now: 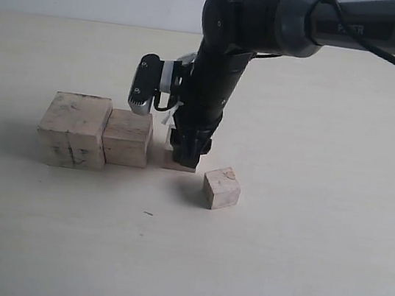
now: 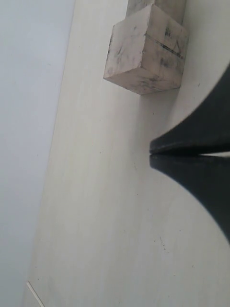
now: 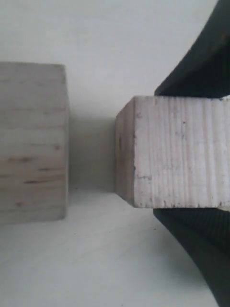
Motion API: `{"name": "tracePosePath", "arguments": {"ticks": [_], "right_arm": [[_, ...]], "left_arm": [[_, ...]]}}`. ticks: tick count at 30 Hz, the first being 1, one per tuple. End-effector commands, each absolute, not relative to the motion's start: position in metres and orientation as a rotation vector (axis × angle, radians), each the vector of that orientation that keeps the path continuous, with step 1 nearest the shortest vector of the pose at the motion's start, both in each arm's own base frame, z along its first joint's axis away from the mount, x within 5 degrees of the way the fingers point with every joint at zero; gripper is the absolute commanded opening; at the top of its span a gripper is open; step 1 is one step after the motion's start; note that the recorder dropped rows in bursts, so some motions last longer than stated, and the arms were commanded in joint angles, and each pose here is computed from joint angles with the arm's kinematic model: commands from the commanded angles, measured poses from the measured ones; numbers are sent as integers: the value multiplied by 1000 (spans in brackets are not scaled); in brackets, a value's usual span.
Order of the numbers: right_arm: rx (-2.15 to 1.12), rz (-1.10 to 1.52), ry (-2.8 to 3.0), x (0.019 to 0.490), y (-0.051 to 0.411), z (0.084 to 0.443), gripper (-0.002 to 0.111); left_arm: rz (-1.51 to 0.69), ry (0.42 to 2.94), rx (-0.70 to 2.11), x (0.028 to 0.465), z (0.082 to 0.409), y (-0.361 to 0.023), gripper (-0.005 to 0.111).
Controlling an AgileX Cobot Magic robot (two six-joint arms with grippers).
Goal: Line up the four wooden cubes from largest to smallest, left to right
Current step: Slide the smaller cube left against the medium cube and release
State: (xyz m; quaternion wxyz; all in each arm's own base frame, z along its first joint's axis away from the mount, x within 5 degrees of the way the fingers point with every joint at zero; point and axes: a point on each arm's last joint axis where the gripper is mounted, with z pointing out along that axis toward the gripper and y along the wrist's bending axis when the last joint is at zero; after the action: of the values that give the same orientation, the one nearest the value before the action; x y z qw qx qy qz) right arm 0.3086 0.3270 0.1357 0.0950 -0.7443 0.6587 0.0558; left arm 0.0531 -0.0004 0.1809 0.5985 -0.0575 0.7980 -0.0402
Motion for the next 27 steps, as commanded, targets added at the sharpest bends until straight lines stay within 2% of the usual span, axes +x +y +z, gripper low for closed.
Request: {"name": "tracePosePath", "arguments": {"ticks": [1,23,27], "right_arm": [[-2278,273,1866,304,333,120,0],[-2186,265,1841,311,340,109,0],[-2190,267,1843,310,340,109,8]], "left_arm": [[-96,1844,-125,53,180,-1,0],[-96,1844,-125,53,180,-1,0],[-96,1844,-125,53,180,-1,0]]}}
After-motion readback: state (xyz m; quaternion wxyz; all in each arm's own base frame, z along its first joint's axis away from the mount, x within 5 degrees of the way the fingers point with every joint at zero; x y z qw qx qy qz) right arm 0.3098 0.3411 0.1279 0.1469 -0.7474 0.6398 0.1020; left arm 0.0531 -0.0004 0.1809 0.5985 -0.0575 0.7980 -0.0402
